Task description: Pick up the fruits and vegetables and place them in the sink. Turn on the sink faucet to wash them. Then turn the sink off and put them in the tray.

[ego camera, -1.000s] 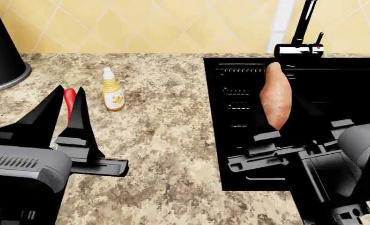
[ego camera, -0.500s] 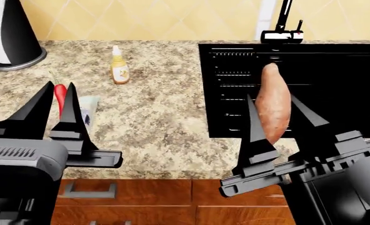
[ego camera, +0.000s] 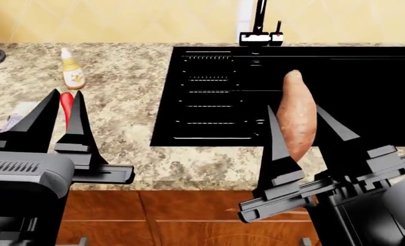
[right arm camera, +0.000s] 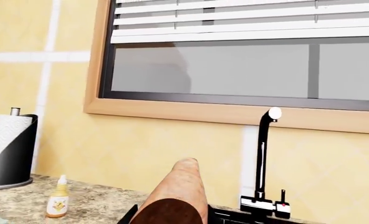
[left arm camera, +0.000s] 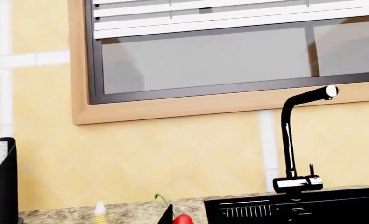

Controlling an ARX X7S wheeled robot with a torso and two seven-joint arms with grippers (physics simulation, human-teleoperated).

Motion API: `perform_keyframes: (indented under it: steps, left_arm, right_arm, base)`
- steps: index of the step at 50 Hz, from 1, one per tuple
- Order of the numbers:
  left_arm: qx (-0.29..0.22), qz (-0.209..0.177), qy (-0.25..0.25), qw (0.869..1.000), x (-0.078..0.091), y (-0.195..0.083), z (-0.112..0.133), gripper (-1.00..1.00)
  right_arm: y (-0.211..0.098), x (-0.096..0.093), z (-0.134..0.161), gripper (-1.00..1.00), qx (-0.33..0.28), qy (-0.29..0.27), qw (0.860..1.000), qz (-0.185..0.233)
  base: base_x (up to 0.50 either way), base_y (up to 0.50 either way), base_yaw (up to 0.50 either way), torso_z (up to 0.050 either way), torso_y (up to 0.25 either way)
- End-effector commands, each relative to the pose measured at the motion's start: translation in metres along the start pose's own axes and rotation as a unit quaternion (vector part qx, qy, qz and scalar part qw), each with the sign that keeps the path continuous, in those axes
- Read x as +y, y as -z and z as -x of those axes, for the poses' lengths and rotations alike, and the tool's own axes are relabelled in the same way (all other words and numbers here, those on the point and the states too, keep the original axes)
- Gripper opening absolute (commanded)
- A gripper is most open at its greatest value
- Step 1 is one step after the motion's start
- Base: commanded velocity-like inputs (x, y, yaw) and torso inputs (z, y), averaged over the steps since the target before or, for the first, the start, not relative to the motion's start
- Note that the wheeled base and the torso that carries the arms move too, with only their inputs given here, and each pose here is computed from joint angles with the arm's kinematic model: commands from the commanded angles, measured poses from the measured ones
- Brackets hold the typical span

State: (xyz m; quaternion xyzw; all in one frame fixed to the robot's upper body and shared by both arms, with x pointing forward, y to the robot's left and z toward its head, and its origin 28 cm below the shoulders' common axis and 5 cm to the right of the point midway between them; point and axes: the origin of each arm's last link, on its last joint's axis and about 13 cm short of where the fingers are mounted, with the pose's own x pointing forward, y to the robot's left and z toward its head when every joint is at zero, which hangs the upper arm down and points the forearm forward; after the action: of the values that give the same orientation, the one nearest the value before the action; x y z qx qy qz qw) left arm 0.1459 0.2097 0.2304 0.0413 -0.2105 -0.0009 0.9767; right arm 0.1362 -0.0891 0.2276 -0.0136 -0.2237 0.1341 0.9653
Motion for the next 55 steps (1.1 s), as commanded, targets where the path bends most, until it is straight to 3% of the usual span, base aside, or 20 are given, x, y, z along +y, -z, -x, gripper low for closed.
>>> perform_keyframes:
  steps: [1,33,37,44,49,55]
  left_arm:
    - [0.001,0.003,-0.014,1.000,0.000,0.000,0.000,-1.00]
    - [0.019,0.022,-0.020,0.999,0.001,0.007,-0.011,-1.00]
    - [0.023,0.044,-0.040,0.998,-0.001,0.005,-0.035,-1.00]
    - [0.015,0.048,-0.062,0.997,-0.012,-0.016,-0.109,-1.00]
    - [0.060,0.062,-0.070,0.994,-0.011,-0.009,-0.162,-1.00]
    - [0.095,0.048,-0.088,0.990,-0.004,0.000,-0.203,-1.00]
  right_arm:
    - [-0.002,0.000,0.000,-1.00,-0.013,-0.003,1.000,0.004]
    - [0.001,-0.004,-0.006,-1.00,-0.006,0.001,1.000,-0.005]
    - [-0.005,-0.014,-0.028,-1.00,0.002,0.008,1.000,-0.020]
    - [-0.016,-0.045,-0.105,-1.00,0.052,0.058,0.997,-0.007]
    - [-0.003,-0.062,-0.155,-1.00,0.100,0.088,0.991,-0.014]
    - [0.010,-0.076,-0.197,-1.00,0.139,0.113,0.983,-0.034]
  base:
    - [0.07,-0.50,0.00,0.000,0.000]
    - [0.12,-0.49,0.00,0.000,0.000]
    - [0.00,0.00,0.00,0.000,0.000]
    - [0.00,0.00,0.00,0.000,0.000]
    - [0.00,0.00,0.00,0.000,0.000]
    - [0.00,0.00,0.00,0.000,0.000]
